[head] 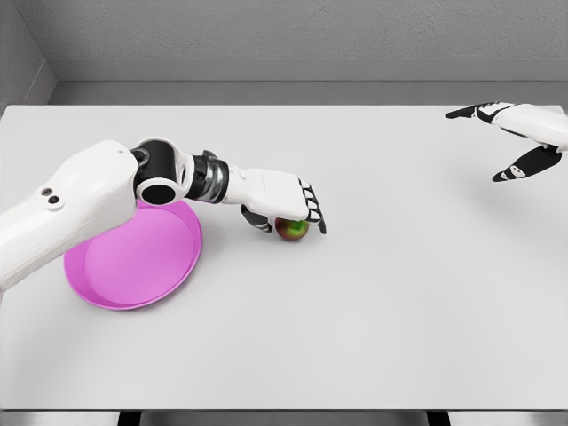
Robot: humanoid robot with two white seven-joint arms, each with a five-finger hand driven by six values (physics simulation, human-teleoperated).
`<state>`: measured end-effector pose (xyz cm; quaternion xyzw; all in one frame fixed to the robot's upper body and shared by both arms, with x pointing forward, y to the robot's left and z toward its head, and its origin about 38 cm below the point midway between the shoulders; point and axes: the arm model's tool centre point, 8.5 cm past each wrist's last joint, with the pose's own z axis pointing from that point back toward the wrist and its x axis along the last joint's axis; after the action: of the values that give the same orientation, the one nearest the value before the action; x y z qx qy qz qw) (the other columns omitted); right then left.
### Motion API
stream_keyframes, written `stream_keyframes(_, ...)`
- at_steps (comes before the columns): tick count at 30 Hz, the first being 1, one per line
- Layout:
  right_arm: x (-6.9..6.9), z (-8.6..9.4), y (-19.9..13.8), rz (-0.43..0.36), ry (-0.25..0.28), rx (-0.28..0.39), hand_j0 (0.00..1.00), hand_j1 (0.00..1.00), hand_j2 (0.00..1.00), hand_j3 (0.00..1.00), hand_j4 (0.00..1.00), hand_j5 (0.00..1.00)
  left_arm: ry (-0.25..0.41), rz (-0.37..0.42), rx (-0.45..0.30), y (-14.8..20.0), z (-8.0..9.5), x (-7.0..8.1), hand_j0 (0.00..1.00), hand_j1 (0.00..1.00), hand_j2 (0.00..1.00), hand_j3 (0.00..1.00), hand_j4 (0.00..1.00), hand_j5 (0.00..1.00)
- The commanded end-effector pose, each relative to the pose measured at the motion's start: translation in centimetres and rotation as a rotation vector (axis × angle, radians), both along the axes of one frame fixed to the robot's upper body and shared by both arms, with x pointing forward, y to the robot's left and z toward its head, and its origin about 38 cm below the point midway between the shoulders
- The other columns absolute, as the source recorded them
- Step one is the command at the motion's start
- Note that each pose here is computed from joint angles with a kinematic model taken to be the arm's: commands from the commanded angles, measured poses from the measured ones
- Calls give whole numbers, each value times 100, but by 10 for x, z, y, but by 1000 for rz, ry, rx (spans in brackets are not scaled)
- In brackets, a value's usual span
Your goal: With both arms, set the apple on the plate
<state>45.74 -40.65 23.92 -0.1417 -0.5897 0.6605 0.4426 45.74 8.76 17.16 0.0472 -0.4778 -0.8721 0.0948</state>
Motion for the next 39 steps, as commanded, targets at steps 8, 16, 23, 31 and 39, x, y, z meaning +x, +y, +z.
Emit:
stream_keyframes(8,0,2,-1,-4,-3,7,100,100,100,100,100,100,10,8,15,-3,-7,2,84,84,84,84,84,84)
stream_keyframes(16,0,1,0,-2,0,8,100,100,100,100,100,100,9,9,18,-3,-8,2,76,76,76,76,76,76)
stream_keyframes(23,0,1,-1,-3,0,7,100,100,100,100,100,100,9,11,19,-2,-8,3,62,62,62,62,62,62)
stream_keyframes(31,0,1,-1,-4,1,7,100,100,100,100,100,100,11,13,21,0,-9,3,49,49,49,49,49,49)
stream_keyframes(39,0,1,0,-3,-1,8,100,100,100,100,100,100,-1,10,-21,3,13,5,49,49,49,49,49,49)
